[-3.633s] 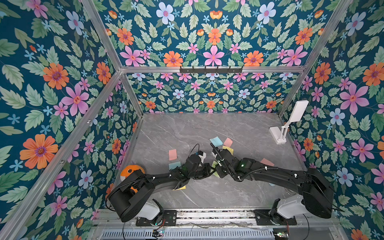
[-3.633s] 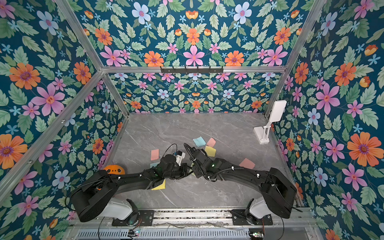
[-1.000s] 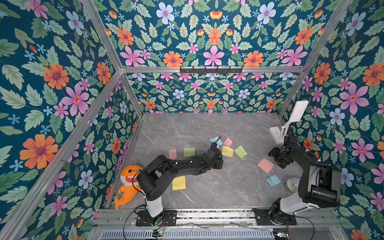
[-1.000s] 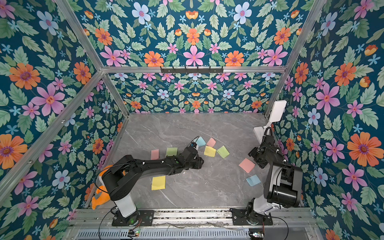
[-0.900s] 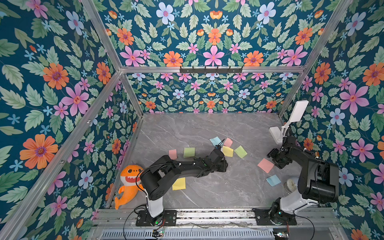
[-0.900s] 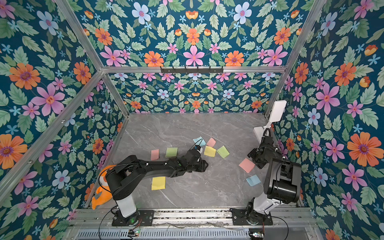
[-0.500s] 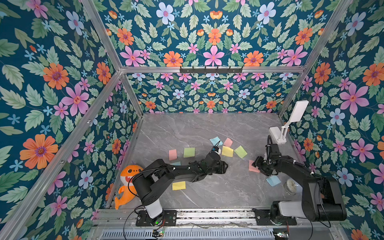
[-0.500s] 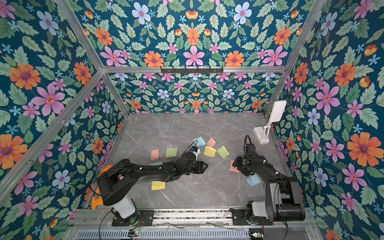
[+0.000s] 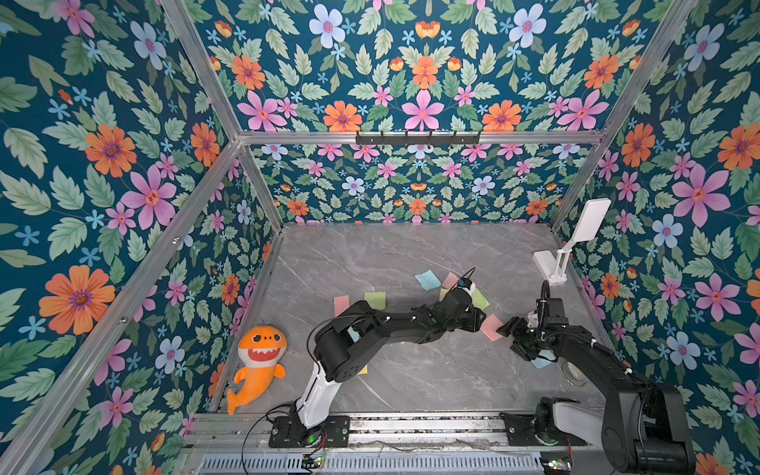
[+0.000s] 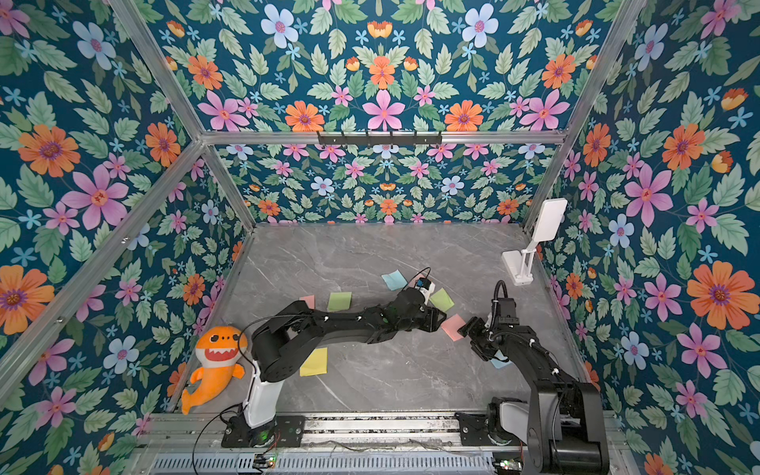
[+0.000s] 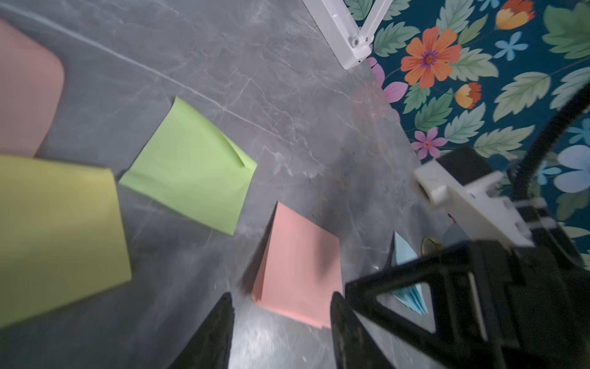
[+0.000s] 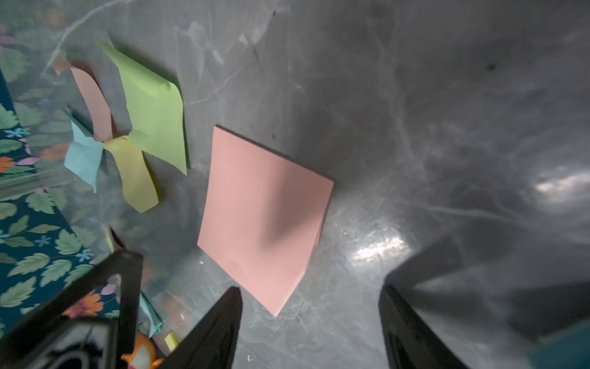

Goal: Tear off pages from different memo pads
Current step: Pick up the memo pad from the center of the board.

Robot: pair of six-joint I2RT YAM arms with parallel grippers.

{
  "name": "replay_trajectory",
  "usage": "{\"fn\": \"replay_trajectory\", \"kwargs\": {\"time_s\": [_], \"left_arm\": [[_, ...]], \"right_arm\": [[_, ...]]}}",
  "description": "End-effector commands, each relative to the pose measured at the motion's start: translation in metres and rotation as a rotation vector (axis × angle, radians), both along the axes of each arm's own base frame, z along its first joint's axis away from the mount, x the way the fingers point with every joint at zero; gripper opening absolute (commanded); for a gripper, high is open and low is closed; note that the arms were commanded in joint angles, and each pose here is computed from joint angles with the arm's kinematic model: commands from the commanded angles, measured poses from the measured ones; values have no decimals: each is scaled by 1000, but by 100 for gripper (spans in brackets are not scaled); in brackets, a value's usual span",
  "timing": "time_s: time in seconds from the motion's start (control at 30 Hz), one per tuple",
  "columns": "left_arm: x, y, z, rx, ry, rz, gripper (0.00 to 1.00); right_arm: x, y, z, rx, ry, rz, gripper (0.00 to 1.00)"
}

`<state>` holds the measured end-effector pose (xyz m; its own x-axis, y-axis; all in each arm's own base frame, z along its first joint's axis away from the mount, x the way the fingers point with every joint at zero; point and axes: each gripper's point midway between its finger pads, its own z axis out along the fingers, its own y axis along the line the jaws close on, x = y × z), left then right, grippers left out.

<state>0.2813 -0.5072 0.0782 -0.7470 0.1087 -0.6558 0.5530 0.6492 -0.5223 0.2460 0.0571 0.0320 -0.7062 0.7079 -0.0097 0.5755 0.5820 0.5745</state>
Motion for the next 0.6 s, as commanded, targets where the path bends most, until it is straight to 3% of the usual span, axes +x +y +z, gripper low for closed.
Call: {"fn": "replay_trajectory", "kwargs": {"time_s": [0.0, 0.17, 0.33, 0.43, 0.57], "left_arm": [[8, -12, -17, 115, -46, -53, 49], [3, -23, -36, 117, 4, -91, 39], [-15, -25, -45, 77, 78, -108, 17], [-18, -20, -41, 45, 80, -96, 12], [-21, -20, -43, 45, 101, -104, 10]], "right_arm": [[13, 10, 1, 110, -32, -64, 66], [15, 13, -10, 145, -27, -114, 59], [20, 14, -10, 161, -42, -130, 47], [19, 14, -7, 148, -49, -107, 38], [17, 13, -8, 128, -60, -84, 19]]}}
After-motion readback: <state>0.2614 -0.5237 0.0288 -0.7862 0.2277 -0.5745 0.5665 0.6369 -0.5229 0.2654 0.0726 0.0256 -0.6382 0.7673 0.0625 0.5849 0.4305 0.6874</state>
